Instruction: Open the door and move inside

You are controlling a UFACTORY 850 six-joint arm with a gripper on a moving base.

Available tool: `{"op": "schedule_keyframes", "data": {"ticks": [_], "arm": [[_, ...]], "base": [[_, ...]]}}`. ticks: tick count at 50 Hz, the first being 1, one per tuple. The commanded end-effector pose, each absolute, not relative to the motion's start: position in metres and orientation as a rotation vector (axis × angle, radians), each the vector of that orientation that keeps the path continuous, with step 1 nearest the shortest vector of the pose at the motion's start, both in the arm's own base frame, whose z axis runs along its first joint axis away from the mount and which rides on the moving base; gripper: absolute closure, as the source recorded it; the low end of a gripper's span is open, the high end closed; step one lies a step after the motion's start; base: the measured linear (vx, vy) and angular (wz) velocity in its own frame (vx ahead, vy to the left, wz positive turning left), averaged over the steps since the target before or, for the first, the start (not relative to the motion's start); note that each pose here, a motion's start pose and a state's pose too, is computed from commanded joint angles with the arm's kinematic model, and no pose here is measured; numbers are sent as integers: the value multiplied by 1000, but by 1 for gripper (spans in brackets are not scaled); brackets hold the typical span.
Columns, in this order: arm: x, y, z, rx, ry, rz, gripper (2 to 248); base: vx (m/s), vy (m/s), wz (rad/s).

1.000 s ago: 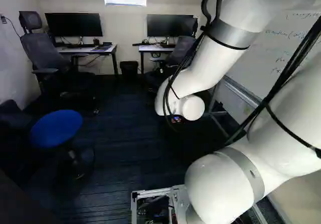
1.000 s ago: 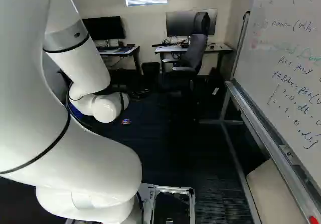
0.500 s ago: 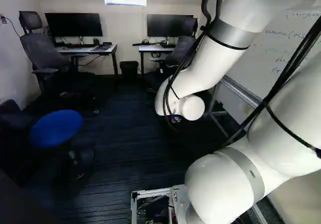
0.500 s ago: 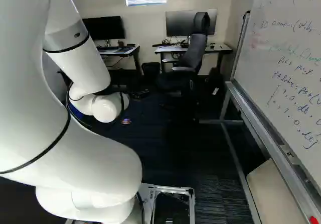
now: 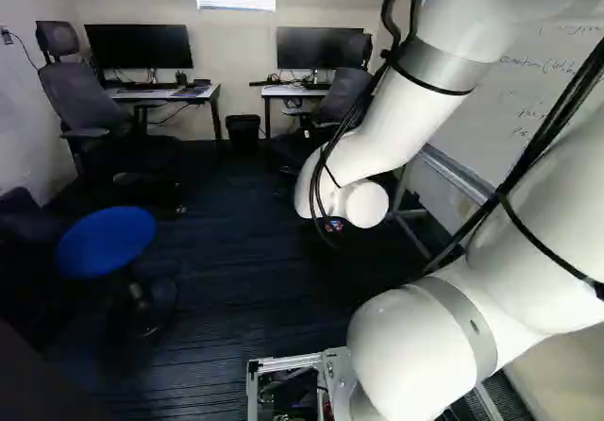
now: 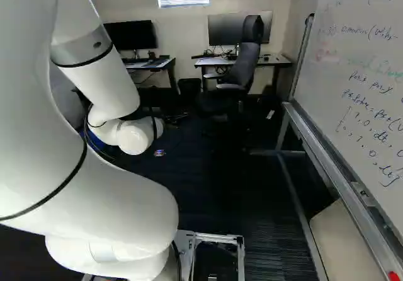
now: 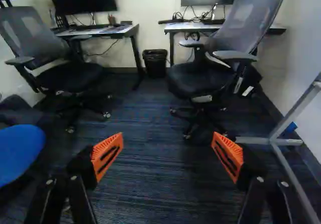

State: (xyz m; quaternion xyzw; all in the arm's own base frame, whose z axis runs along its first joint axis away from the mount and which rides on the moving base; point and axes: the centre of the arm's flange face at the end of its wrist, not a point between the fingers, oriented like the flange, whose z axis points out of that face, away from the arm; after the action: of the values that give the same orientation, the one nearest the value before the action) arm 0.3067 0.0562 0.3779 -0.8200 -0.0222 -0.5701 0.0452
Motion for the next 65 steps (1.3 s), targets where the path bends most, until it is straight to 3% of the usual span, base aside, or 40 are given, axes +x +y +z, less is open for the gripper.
{"op": "schedule_keyframes", "data": {"ticks": [65], "arm": [[270,0,366,-2557,0,-1824,3]], "base": [[0,0,0]]}}
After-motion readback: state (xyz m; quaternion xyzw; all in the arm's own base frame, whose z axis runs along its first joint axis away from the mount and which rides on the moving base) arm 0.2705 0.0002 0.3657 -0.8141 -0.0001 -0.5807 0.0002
